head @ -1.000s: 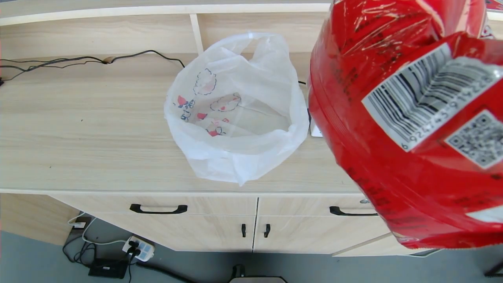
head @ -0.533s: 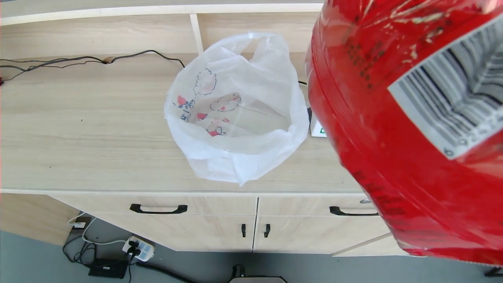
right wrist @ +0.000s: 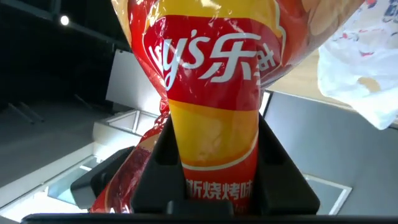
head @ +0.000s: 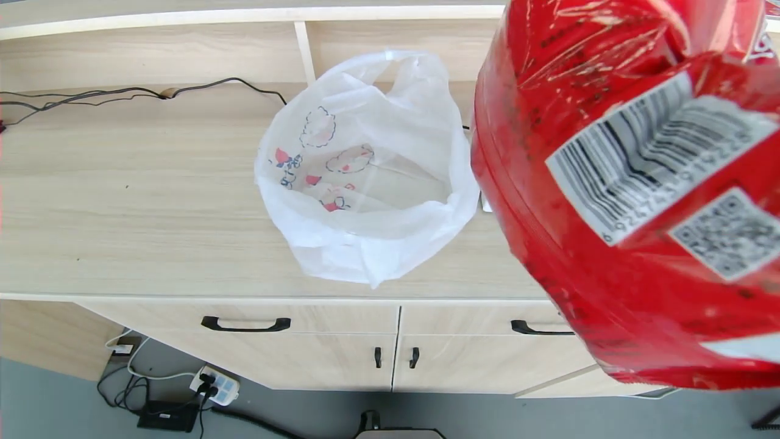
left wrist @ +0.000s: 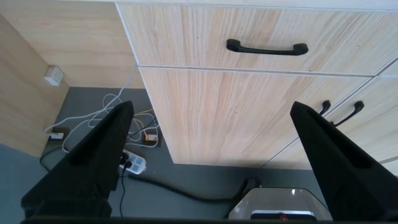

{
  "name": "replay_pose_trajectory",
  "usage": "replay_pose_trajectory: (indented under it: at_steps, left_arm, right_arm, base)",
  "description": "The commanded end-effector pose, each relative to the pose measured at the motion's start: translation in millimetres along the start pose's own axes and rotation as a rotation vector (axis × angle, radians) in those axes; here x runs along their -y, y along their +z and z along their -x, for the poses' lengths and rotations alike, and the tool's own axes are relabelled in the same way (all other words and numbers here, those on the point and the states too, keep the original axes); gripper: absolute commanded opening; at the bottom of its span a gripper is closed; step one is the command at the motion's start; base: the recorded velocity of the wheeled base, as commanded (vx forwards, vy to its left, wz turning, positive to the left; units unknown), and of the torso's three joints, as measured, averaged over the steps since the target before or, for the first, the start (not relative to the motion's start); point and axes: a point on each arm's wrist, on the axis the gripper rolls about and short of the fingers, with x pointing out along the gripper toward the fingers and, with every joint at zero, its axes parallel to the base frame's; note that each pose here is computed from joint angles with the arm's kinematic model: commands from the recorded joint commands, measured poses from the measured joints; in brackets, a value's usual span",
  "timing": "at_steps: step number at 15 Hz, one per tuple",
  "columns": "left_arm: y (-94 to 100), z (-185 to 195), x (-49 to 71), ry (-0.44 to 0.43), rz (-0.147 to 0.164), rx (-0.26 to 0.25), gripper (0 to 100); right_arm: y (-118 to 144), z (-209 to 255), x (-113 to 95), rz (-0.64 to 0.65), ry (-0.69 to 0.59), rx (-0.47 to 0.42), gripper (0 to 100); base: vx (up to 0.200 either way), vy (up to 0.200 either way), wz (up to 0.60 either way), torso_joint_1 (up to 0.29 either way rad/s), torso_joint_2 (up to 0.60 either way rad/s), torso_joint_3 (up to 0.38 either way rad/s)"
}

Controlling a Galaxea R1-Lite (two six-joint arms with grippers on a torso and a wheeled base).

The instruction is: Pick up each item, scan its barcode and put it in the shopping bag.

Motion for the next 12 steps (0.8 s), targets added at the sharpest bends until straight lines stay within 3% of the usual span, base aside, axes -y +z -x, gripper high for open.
replay_pose_trajectory:
  at_steps: [1, 3, 5, 6, 9, 12]
  left_arm:
    - [0.1, 0, 0.0, 0.001, 0.000, 0.001, 100]
    - [0.1, 0, 0.0, 0.000, 0.000, -0.001, 100]
    - [0.1, 0, 0.0, 0.000, 0.002, -0.001, 100]
    - [0.1, 0, 0.0, 0.001, 0.019, 0.001, 100]
    - [0.1, 0, 0.0, -0.001, 0.023, -0.001, 100]
    - [0.1, 0, 0.0, -0.001, 0.023, -0.001, 100]
  right_arm:
    - [6, 2, 19, 0.162, -0.147, 0.017, 0]
    - [10, 13, 37, 0.419, -0.370, -0.031, 0]
    - [23, 13, 41, 0.585, -0.490, -0.022, 0]
    - [38, 2, 39, 0.728, -0.604, 0.009, 0]
    - [71, -34, 28, 0.844, -0.730, 0.078, 0]
    - [87, -38, 40, 1.077, -0.866, 0.007, 0]
  base:
    - [0.000, 0.000, 0.00, 0.000, 0.00, 0.000]
    - [0.000, 0.000, 0.00, 0.000, 0.00, 0.000]
    - [0.000, 0.000, 0.00, 0.000, 0.00, 0.000]
    - [0.000, 0.000, 0.00, 0.000, 0.00, 0.000]
    - [0.000, 0.000, 0.00, 0.000, 0.00, 0.000]
    - [0.000, 0.000, 0.00, 0.000, 0.00, 0.000]
